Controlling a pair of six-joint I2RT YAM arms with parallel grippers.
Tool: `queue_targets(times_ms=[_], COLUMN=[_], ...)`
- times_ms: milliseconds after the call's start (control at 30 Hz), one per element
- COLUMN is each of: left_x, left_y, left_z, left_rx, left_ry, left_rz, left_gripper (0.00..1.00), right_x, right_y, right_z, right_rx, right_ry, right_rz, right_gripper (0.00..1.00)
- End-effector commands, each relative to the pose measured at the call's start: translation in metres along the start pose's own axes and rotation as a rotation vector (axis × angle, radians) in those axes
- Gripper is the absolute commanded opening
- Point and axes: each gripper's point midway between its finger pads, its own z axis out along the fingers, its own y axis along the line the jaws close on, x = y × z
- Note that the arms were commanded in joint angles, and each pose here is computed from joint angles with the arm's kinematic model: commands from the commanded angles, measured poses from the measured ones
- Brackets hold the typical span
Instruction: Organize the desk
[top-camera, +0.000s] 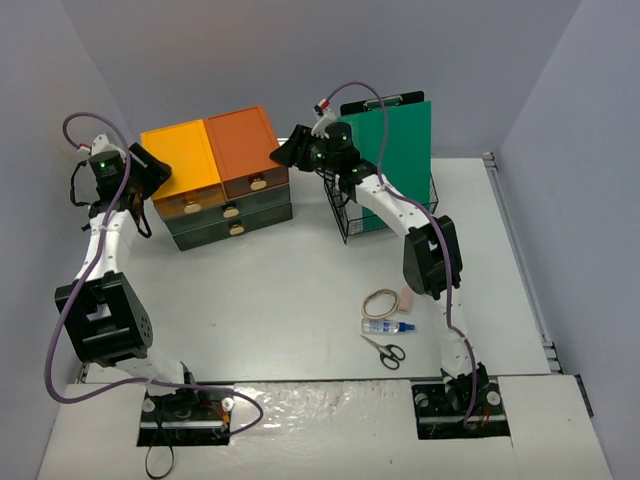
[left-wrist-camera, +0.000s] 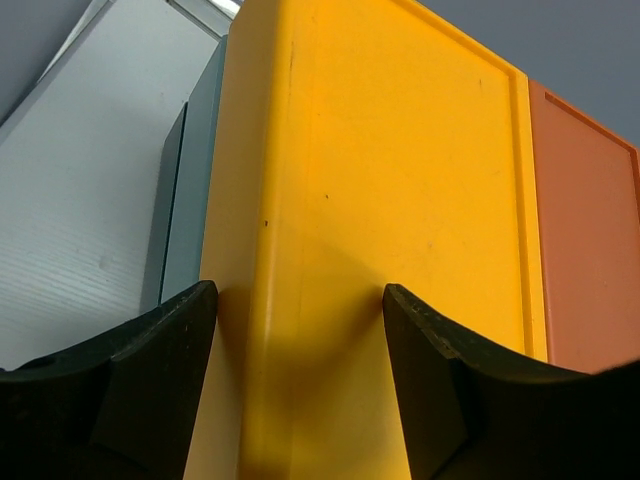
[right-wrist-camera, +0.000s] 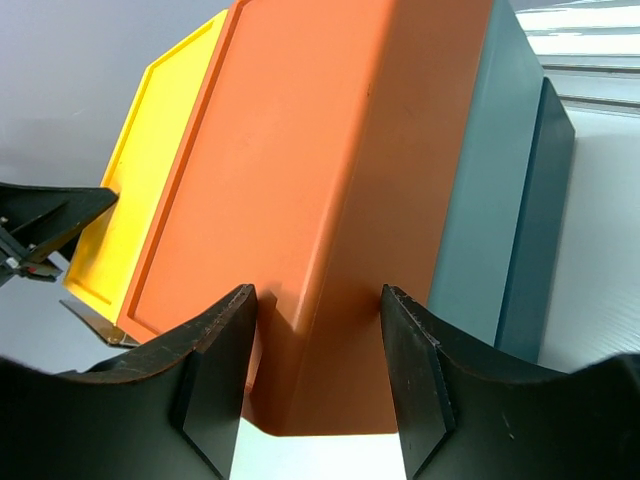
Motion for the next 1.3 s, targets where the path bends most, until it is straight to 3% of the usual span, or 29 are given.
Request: queue_targets(times_ms=[0, 133, 333, 400, 567, 733, 867, 1000, 1267], left_x=[0.058, 0.059, 0.06, 0.061, 0.065, 0.067, 0.065, 0.062, 0.016], left_y=[-0.098, -0.095, -0.083, -0.078, -0.068, -0.06, -0.053, -0.045, -0.041], left_z=[-0.042, -0.052, -0.058, -0.058, -0.055, -0.052, -0.052, -0.054, -0.087], left_rx=[0.314, 0.286, 0.227, 0.204, 0.164, 0.129, 0.089, 0.038, -0.056], left_ry=[0.228, 0.227, 0.231, 0.24, 0.252, 0.264, 0.26, 0.25, 0.078], left_rz=[0.033, 0.036, 0.069, 0.067, 0.063, 0.065, 0.064, 0.068, 0.168], left_gripper=[0.61, 0.59, 0.59, 0.59, 0.59, 0.59, 0.59, 0.61, 0.67], right_x=[0.026, 0.024, -0.007, -0.017, -0.045, -0.041, -0.015, 0.031, 0.069], right_y=[0.058, 0.045, 0.032, 0.026, 0.03, 0.036, 0.048, 0.059, 0.077], right_z=[-0.015, -0.02, -0.041, -0.049, -0.079, -0.094, -0.094, -0.087, -0.091], right_rx=[-0.099, -0.004, 0.205, 0.276, 0.378, 0.387, 0.304, 0.225, 0.191], right_ry=[0.102, 0.096, -0.009, -0.047, -0.145, -0.114, -0.016, 0.11, 0.172], right_rz=[-0.042, -0.055, -0.093, -0.103, -0.121, -0.096, -0.045, -0.007, -0.043], right_gripper=[0.51, 0.61, 0.97, 1.0, 1.0, 1.0, 0.99, 0.89, 0.87])
